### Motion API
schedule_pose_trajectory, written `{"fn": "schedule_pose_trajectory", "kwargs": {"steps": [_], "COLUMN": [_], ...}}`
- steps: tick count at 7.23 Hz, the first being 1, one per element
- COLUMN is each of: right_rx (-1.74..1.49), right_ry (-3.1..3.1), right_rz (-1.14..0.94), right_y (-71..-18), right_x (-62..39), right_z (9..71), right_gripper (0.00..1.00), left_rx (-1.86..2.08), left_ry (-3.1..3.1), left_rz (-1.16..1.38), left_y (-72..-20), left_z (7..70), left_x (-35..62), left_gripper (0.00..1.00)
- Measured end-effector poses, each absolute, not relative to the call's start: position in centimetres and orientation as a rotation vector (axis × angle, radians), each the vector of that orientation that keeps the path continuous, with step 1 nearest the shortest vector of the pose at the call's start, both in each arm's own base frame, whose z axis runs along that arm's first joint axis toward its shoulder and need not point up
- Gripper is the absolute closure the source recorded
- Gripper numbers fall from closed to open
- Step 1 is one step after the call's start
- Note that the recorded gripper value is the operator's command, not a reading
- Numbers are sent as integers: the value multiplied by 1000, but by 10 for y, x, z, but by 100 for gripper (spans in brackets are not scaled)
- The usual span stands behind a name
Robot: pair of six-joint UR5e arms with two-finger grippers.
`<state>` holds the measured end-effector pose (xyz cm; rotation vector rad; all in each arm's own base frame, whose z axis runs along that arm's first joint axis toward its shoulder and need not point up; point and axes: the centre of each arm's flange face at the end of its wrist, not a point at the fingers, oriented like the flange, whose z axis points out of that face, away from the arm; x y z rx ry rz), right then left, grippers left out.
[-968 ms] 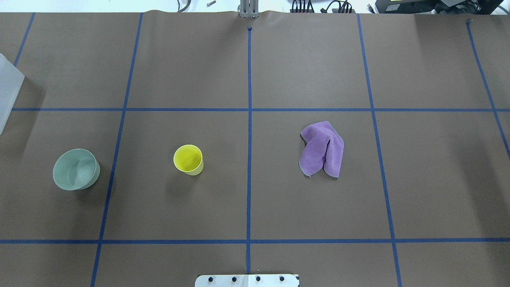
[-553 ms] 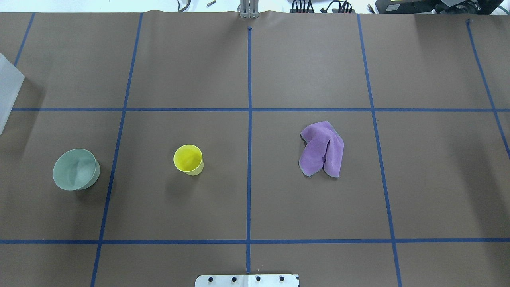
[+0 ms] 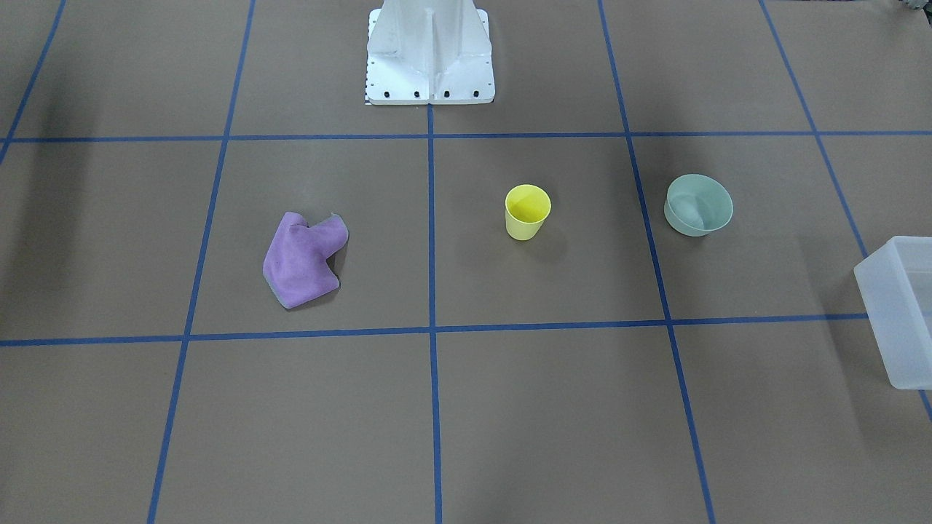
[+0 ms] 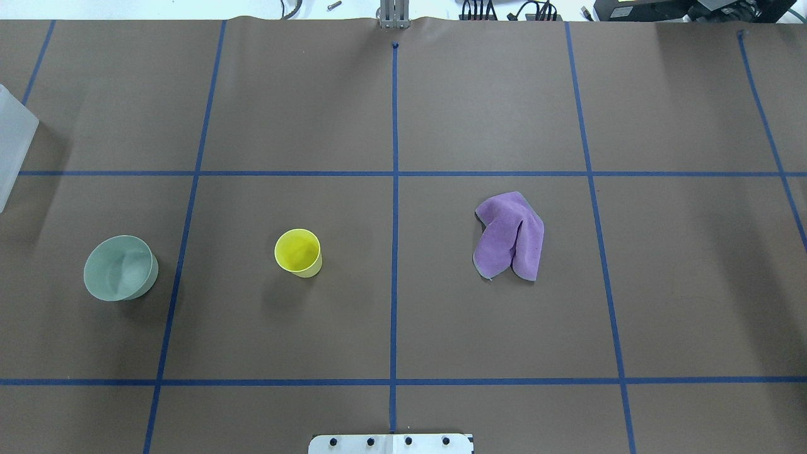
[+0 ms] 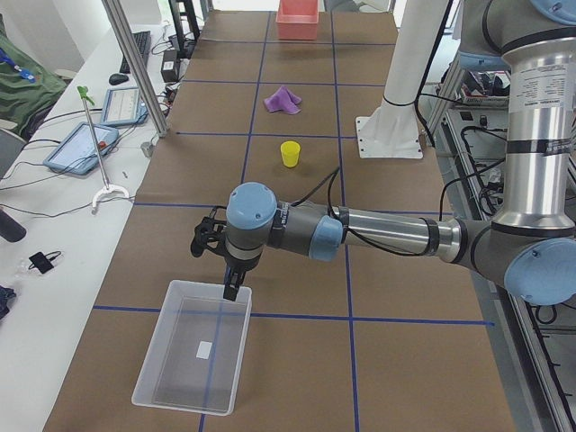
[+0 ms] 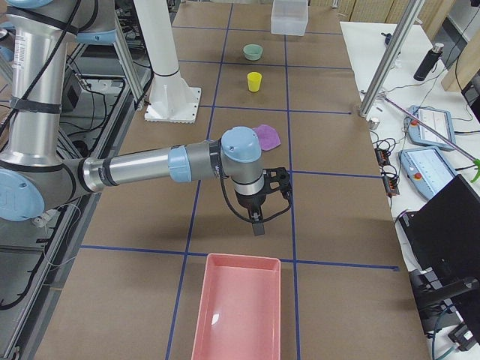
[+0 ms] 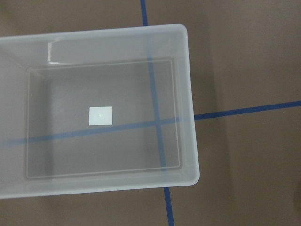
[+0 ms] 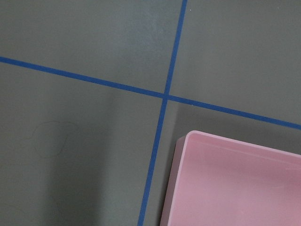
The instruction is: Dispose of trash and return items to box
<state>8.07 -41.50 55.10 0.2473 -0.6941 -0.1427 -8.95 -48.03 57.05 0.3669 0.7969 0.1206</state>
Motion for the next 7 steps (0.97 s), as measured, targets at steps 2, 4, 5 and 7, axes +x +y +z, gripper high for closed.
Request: {"fn": "schedule_pose_trajectory", "kwargs": {"steps": [2,4,5,7], "right_rx": [281,276,268,264], "right_ry": [-727,-756,-769,-786], "right_rz": [-148,-89,-59,-39], "right_y": [-417,-421,-424,-427], "right_x": [78,65,50,30], "right_z": [541,529,522,515], "right_gripper": [0,0,0,0], "left_rx": [478,442,396,303], "left_ry": [803,844,862,877], "left_rz": [230,244,230,182], "left_y": [-493,-498,-492,-464], "left_z": [547,528,526,541], "left_x": [-56,10,46,110], "left_gripper": [1,1,1,1]}}
